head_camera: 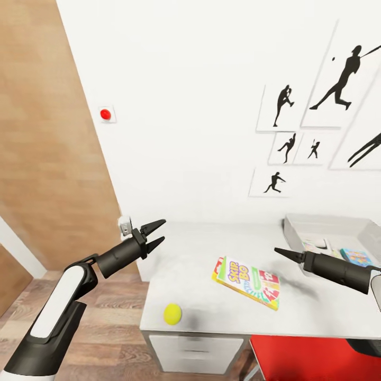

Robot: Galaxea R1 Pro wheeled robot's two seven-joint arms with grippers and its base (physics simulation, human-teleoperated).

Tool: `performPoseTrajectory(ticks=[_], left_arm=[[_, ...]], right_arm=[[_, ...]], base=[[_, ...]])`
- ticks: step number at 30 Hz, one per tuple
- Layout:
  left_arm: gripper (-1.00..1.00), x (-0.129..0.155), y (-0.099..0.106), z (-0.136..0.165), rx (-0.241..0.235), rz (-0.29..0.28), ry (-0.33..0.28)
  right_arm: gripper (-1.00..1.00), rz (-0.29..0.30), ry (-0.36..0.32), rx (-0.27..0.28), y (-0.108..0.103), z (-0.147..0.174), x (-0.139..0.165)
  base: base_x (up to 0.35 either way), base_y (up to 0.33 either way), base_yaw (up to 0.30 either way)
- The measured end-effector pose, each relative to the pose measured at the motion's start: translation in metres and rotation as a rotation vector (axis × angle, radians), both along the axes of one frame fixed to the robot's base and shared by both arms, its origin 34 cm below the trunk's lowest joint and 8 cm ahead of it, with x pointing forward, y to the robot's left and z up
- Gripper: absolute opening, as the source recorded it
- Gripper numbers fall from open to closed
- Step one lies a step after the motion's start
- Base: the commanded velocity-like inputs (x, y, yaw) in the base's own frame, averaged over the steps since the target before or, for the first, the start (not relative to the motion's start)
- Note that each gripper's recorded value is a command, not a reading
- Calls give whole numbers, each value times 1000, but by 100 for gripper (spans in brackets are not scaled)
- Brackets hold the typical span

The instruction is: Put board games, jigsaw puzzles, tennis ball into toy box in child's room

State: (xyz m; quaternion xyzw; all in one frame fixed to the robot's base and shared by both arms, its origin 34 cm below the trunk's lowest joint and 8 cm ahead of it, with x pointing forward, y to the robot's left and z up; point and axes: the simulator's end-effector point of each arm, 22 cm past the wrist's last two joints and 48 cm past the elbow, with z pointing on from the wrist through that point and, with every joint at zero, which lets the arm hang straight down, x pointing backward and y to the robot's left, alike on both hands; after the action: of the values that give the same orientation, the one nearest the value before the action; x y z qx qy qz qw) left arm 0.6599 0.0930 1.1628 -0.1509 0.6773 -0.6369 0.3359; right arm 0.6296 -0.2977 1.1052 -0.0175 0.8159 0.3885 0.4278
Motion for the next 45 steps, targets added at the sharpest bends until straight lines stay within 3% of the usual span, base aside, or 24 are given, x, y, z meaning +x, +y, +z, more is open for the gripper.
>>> performPoseTrajectory(ticks=[13, 36, 41, 45], left_arm=[[100, 0, 2, 0, 3, 5, -1], [100, 2, 8, -6, 24, 18, 10], [100, 6, 22, -22, 60, 47, 31], [100, 12, 47, -38, 94, 95, 56]], right_arm=[[100, -35, 44, 0, -3, -17, 6], [100, -53, 63, -5, -6, -25, 8], [100, -82, 84, -25, -11, -33, 11], [100, -133, 121, -47, -17, -49, 18]], base=[[0, 16, -151], [0, 2, -18], [0, 0, -2], [0, 0, -1]])
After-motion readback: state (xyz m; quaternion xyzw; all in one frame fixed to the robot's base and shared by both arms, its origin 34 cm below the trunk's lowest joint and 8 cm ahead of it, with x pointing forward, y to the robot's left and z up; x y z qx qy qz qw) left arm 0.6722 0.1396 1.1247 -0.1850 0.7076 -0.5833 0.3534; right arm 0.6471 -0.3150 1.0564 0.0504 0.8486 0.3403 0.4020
